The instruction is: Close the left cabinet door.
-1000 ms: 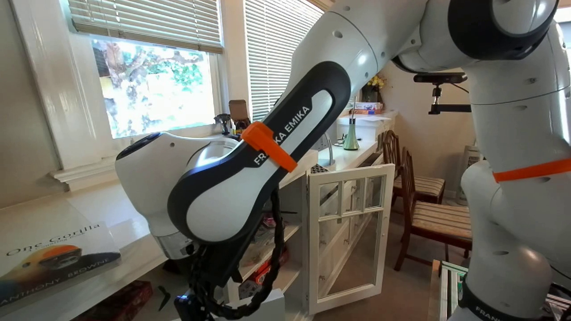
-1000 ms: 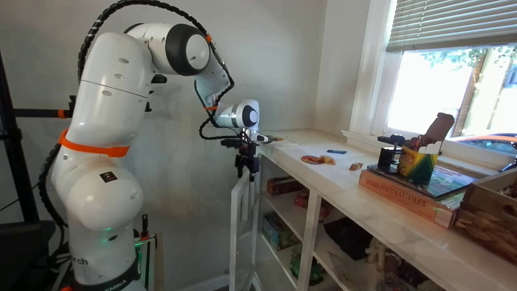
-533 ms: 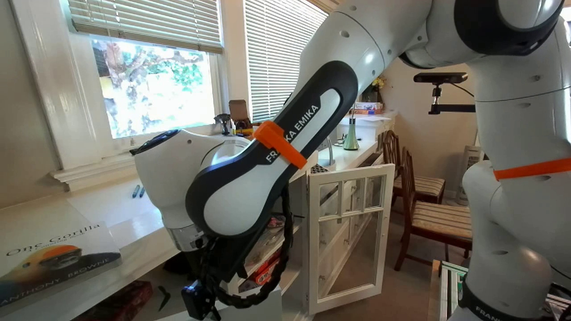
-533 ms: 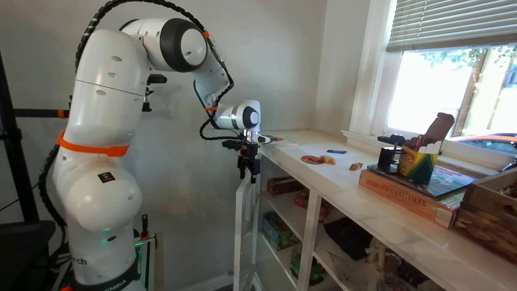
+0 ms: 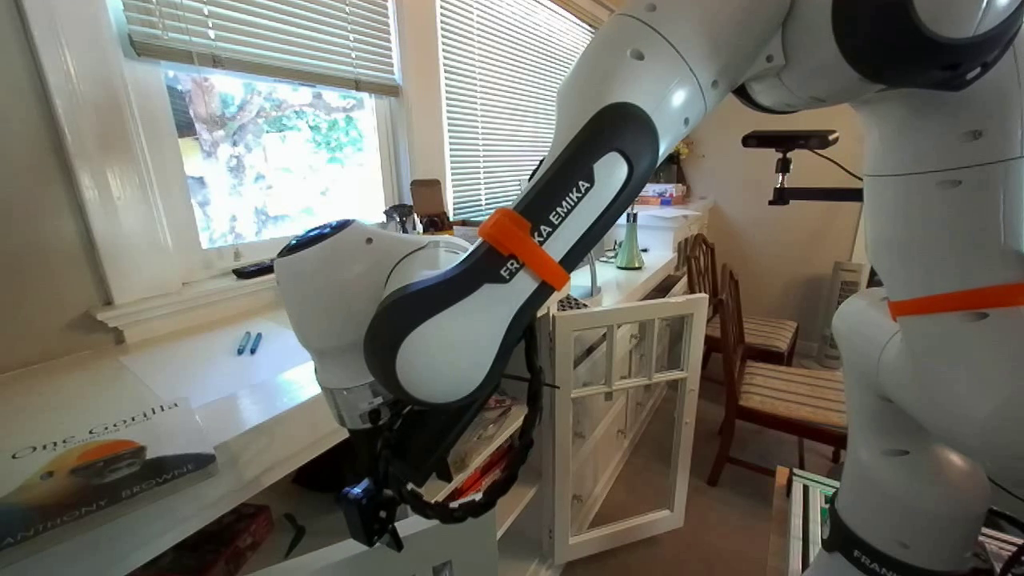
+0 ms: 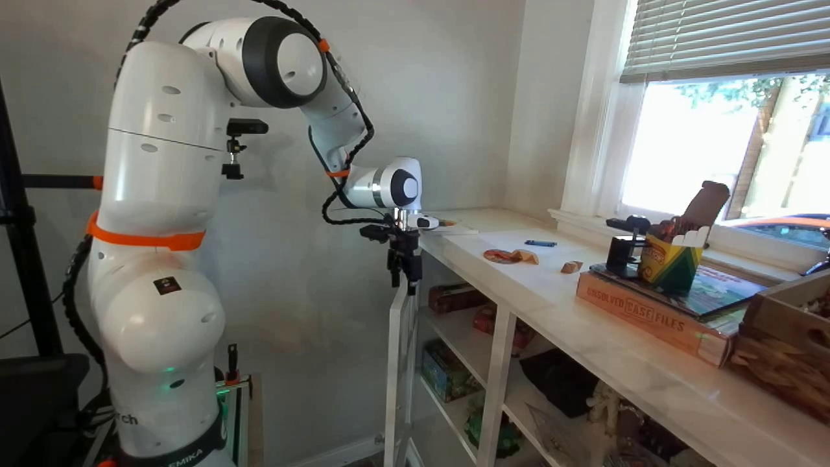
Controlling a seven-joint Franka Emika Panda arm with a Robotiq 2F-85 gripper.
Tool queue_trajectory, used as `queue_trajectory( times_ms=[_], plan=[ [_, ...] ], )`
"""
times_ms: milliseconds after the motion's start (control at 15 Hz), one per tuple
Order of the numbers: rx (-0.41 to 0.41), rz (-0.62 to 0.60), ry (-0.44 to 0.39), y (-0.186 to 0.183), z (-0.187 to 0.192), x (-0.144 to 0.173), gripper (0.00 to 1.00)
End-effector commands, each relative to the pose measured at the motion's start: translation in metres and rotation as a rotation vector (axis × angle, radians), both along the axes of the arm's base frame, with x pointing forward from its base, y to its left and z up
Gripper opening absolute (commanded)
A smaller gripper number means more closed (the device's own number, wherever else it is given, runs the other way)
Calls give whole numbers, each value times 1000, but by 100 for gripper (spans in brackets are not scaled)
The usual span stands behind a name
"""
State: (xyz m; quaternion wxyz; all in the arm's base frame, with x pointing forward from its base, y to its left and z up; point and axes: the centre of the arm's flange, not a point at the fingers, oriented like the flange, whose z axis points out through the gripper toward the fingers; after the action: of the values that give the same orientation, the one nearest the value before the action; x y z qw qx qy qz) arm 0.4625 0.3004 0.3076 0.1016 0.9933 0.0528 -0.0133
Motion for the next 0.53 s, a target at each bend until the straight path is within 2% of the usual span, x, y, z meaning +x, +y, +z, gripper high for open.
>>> queue_trajectory(
  times_ms=[0,467],
  plan=[
    [-8,-28,-54,-13,1,-9,100],
    [-3,-45,-95,-24,3,-10,100]
  ],
)
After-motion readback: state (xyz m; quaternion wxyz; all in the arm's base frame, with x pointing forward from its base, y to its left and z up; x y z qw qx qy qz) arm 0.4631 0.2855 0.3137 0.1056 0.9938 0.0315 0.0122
